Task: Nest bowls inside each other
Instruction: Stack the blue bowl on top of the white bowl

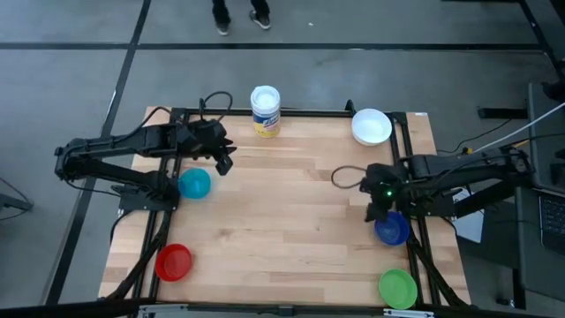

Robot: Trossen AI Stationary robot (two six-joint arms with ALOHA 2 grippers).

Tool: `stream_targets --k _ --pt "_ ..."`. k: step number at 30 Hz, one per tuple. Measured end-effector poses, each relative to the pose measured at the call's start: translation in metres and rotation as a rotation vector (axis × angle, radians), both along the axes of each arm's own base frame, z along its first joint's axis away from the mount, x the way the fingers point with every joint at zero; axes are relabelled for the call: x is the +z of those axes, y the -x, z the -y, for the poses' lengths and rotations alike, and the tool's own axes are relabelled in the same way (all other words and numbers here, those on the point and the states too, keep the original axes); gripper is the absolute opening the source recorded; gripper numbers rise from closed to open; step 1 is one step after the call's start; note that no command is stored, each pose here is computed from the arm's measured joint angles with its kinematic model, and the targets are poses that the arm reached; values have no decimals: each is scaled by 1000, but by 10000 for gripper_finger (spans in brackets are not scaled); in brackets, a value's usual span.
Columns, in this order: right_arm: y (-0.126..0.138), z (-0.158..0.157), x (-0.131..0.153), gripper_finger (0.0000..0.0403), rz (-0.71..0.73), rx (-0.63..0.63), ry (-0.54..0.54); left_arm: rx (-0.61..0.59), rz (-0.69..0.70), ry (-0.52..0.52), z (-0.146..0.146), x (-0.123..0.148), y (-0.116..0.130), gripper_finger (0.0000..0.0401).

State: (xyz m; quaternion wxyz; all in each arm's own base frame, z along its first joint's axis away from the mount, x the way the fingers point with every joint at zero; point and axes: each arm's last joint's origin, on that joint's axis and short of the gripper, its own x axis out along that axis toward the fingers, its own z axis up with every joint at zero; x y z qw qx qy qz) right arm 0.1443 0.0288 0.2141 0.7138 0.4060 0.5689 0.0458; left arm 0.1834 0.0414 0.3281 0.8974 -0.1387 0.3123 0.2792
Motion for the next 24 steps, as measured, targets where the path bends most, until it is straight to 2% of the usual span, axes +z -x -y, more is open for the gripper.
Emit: stream_targets --k 4,7,12,18,24 --pt "-2 -6 1 116 -86 90 32 -10 -8 -5 -3 0 1 112" --pt "-8 -11 1 119 -126 81 22 -15 -9 -2 -5 0 1 112" --pt "-15 -20 -5 149 -199 46 4 -27 -9 3 -5 0 1 112" --pt "-22 -32 -3 175 -227 -171 -16 -41 1 30 -5 0 1 112" --pt "-22 -44 -3 173 -308 -544 -26 -42 -4 25 -6 0 1 112"
